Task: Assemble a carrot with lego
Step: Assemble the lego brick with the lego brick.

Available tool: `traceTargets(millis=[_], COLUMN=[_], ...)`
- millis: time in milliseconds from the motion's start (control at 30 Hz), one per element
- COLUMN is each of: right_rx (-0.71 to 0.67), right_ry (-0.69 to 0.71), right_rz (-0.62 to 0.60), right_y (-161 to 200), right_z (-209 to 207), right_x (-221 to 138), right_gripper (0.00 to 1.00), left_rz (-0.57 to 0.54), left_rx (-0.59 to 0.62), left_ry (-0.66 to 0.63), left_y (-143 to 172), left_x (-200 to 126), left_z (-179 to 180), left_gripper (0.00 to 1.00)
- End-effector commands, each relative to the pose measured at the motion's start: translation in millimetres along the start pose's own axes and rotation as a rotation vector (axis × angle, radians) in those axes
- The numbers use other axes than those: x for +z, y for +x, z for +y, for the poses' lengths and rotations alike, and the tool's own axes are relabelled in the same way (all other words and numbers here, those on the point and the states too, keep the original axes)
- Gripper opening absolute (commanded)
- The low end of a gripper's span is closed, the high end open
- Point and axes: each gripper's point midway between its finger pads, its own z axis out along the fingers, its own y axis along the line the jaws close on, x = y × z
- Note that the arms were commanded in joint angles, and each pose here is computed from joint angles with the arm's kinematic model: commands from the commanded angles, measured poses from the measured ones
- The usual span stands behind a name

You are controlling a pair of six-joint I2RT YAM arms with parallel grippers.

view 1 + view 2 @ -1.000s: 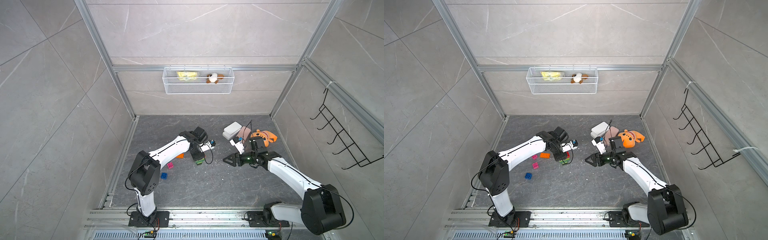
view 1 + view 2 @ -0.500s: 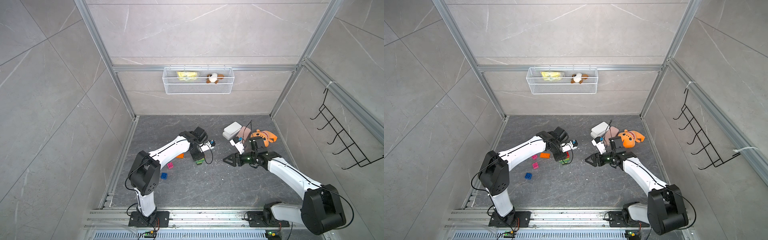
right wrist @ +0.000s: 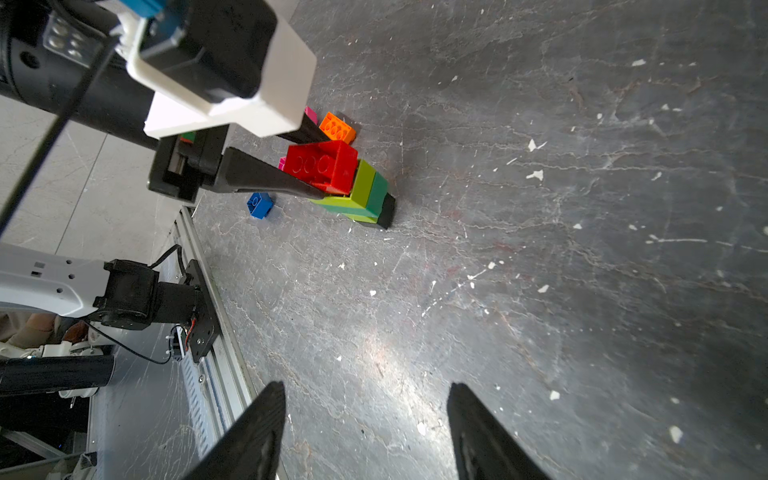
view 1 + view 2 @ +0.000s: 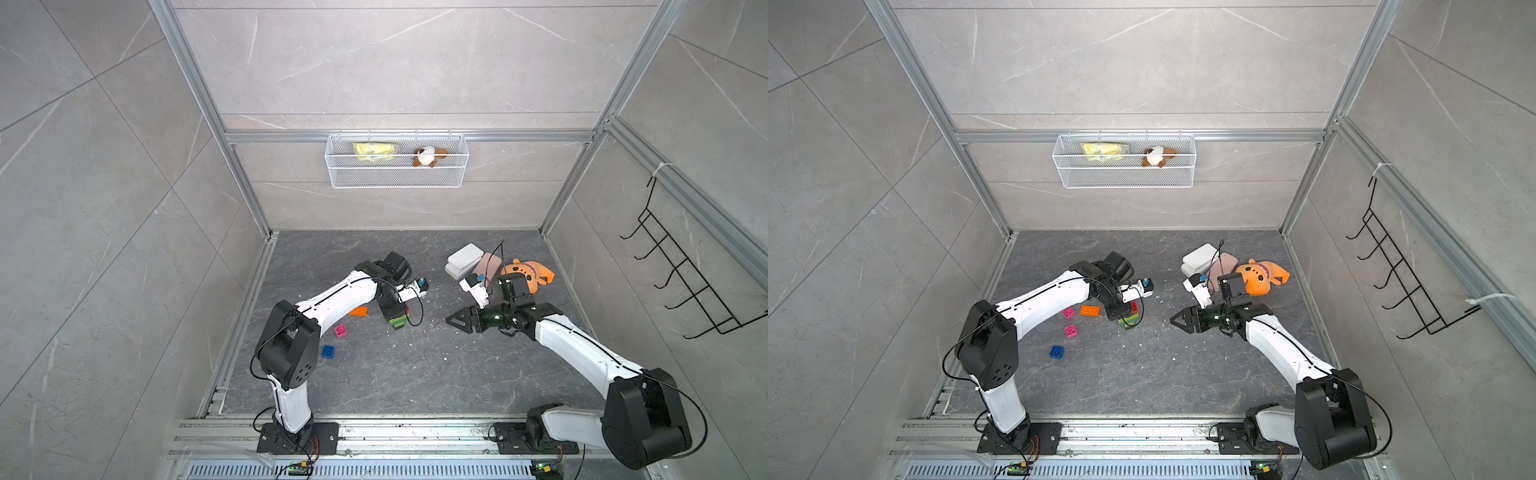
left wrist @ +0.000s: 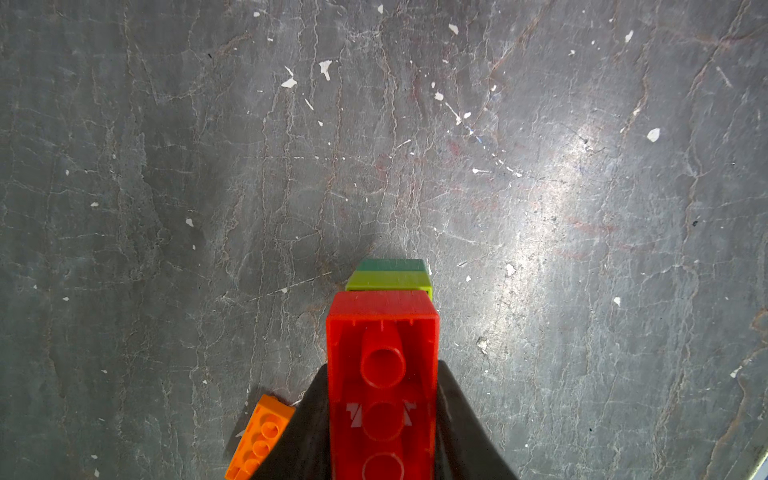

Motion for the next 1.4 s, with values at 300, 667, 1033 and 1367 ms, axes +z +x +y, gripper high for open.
traceTargets(millis=[300,667,1033,1367], right_rx=[0.027,0.035,0.048,0.051], right_ry=[0.024,0.032,0.035,0.038], right_rz=[0.019,0.025,0.039,0.042], right_y=[3.7,3.1,6.9,7.1], right_z=[-6.4,-10.0,-14.1,-15.2], right_x=[1.5,4.1,7.7,8.0], right_gripper=[0.65,0.65,0.65,0.65], left_rz=[0.100,0.178,0.257,0.141], left_rx=[-0.151,-0.179,-0.192,-0.213], left_ry=[-0.004,0.006,0.040,-0.014], left_y=[35.8,46.5,56.3,24.7], left_x=[22.7,28.7,39.6,15.4], left_z=[-7.6,-13.2,-22.9,-8.9], left_gripper=[0.28,0.31,0.35,0.42])
